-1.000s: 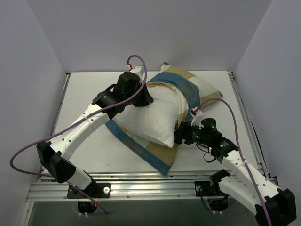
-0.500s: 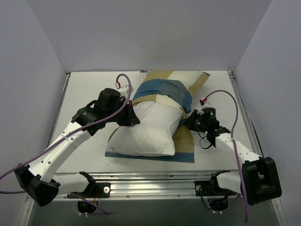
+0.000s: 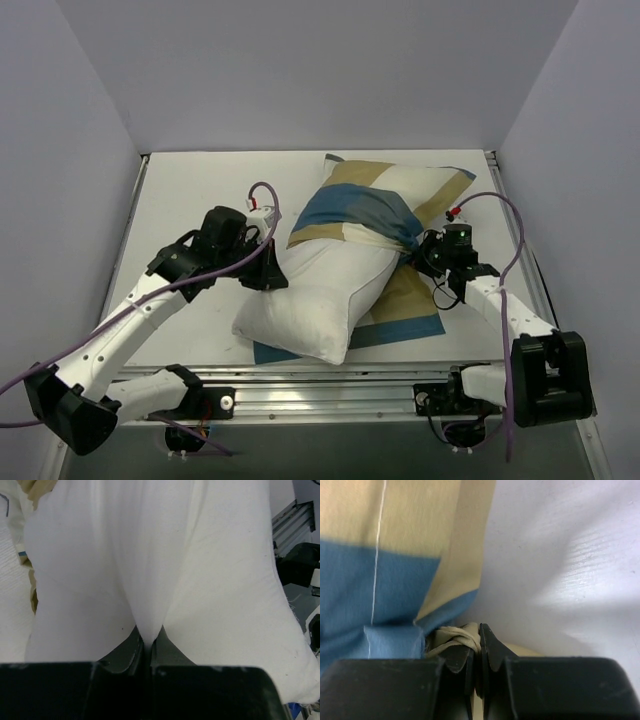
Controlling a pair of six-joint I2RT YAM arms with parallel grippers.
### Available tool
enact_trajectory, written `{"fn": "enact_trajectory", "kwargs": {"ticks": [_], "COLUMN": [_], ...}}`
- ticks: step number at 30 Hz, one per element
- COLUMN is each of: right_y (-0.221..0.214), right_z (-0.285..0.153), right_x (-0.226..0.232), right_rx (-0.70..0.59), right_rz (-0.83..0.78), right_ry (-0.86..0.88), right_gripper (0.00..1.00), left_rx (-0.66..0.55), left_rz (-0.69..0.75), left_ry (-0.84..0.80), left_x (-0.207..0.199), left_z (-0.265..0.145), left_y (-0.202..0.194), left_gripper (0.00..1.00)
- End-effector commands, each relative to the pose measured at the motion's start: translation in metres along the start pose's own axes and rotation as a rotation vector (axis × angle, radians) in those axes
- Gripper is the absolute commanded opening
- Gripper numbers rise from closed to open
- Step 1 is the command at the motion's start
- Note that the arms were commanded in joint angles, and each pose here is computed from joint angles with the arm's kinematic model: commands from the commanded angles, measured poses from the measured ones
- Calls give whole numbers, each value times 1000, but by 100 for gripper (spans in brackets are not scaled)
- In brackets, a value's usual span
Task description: Remove the pillowcase from the pillow
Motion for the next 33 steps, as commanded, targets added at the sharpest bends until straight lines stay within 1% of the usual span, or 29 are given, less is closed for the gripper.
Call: {"fn": "enact_trajectory", "kwargs": {"ticks": [1, 2, 3, 4, 5, 6, 7, 8, 9, 11, 12, 13, 14, 15, 16, 17, 18, 19, 20, 21, 23, 25, 26, 29, 30, 32, 33], "right_y": [22, 19, 7, 6, 4, -2, -7, -9, -11, -14, -13, -12, -13, -12, -8, -7, -5, -3, -2, -1, 1, 0, -1, -3, -5, -7, -8], "right_z": [-18, -23, -28, -38, -45, -52, -63, -70, -77, -93, -100, -105, -109, -112, -115, -117, -117, -117, -116, -114, -111, -108, -108, -108, -108, -108, -105], "right_x": [7, 13, 18, 25, 30, 31, 38, 40, 42, 48, 52, 55, 59, 62, 68, 73, 76, 80, 83, 85, 90, 94, 95, 97, 96, 96, 96], "right_rx": [-203, -199, -161, -181, -181, -160, -164, -164, -151, -156, -153, -157, -139, -131, -130, -117, -117, -117, -121, -118, -114, -100, -102, -98, -96, -91, -81], "right_rz": [-31, -48, -76, -93, -105, -116, -133, -142, -150, -182, -197, -211, -233, -260, -273, -301, -314, -325, -335, -354, -368, -383, -387, -405, -409, -418, -423], "right_ry": [-35, -24, -22, 0, 17, 12, 44, 56, 58, 103, 117, 138, 168, 180, 201, 232, 244, 254, 268, 277, 289, 311, 322, 339, 340, 345, 343], "right_gripper": [0, 3, 10, 14, 18, 22, 24, 26, 31, 39, 46, 49, 53, 59, 61, 63, 66, 67, 68, 70, 70, 70, 70, 71, 71, 71, 71], "left_rx": [113, 75, 82, 62, -13, -28, -58, -111, -152, -199, -206, -203, -179, -154, -118, -100, -98, -107, -117, -144, -187, -207, -239, -225, -182, -149, -103], "left_rz": [34, 50, 54, 62, 79, 84, 92, 110, 139, 178, 214, 247, 270, 283, 294, 289, 275, 251, 238, 221, 151, 66, 30, -27, -44, -62, -83], "left_ry": [158, 181, 232, 253, 258, 261, 245, 229, 209, 218, 185, 162, 97, 47, -10, -59, -60, -40, -4, 71, 165, 217, 253, 297, 292, 245, 230], "left_x": [22, 24, 32, 35, 32, 33, 30, 25, 15, 8, -6, -12, -21, -28, -36, -41, -41, -39, -35, -29, -10, 7, 19, 43, 52, 61, 72], "left_z": [7, 10, 23, 27, 27, 34, 34, 33, 32, 29, 29, 28, 29, 31, 33, 30, 29, 26, 22, 17, 2, -2, -8, 3, 18, 35, 52], "left_y": [-6, 8, 16, 26, 46, 55, 65, 76, 87, 96, 97, 95, 90, 84, 75, 70, 68, 68, 69, 74, 90, 102, 111, 122, 122, 124, 121], "left_gripper": [2, 2, 2, 2, 2, 2, 2, 2, 2, 3, 8, 12, 17, 30, 39, 50, 62, 82, 91, 96, 94, 94, 94, 94, 94, 94, 94]}}
Point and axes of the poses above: each gripper's point midway between its finger pads, its own z axis out along the fingers, its own x axis along the line the jaws close on, y = z × x, the point moved 10 cm from there along -z, back along the fingers, and after that the axes turned 9 degrees about z, right-handed, at the moved point
